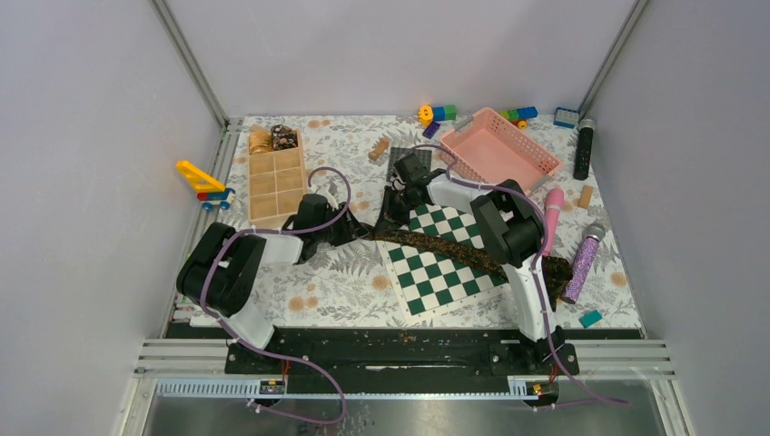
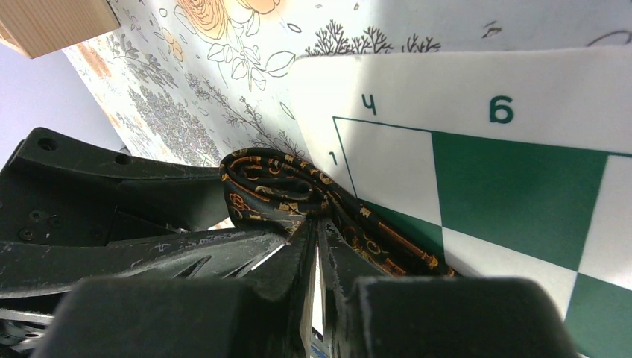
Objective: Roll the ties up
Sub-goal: Roll the tie at the center of the board.
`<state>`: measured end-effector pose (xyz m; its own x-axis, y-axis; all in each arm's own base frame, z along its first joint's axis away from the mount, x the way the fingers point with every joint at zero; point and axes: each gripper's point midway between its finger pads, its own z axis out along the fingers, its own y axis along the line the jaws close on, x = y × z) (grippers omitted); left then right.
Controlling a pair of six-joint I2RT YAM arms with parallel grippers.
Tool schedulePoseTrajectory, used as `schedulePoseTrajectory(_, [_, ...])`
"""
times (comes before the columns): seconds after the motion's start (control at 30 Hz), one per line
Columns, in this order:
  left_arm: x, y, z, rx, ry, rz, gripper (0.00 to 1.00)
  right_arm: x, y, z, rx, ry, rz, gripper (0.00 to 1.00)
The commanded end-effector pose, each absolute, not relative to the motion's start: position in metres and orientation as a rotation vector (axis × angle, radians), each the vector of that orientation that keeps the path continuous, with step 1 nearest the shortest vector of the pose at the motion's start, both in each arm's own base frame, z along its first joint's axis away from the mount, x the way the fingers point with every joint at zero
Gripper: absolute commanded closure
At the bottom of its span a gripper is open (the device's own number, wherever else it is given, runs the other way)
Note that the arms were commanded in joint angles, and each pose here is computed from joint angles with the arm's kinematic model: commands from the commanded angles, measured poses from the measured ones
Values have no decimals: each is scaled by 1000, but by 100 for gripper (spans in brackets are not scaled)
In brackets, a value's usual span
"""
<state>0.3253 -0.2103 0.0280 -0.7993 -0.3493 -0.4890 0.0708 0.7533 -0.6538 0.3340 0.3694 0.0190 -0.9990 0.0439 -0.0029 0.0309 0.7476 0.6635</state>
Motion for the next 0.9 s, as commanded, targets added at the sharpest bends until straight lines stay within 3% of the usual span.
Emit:
schedulePoseTrajectory(0.0, [319, -206, 19, -210, 2385, -871, 62, 338, 368, 21, 53, 2914, 1069, 89])
schedulePoseTrajectory(0.5, [331, -194, 42, -188, 2371, -743, 64, 353, 350, 143, -10, 2591, 1179, 83])
schedulePoseTrajectory(0.87, [345, -189, 66, -117, 2358, -529, 64, 333, 280, 166, 69, 2504, 1069, 82])
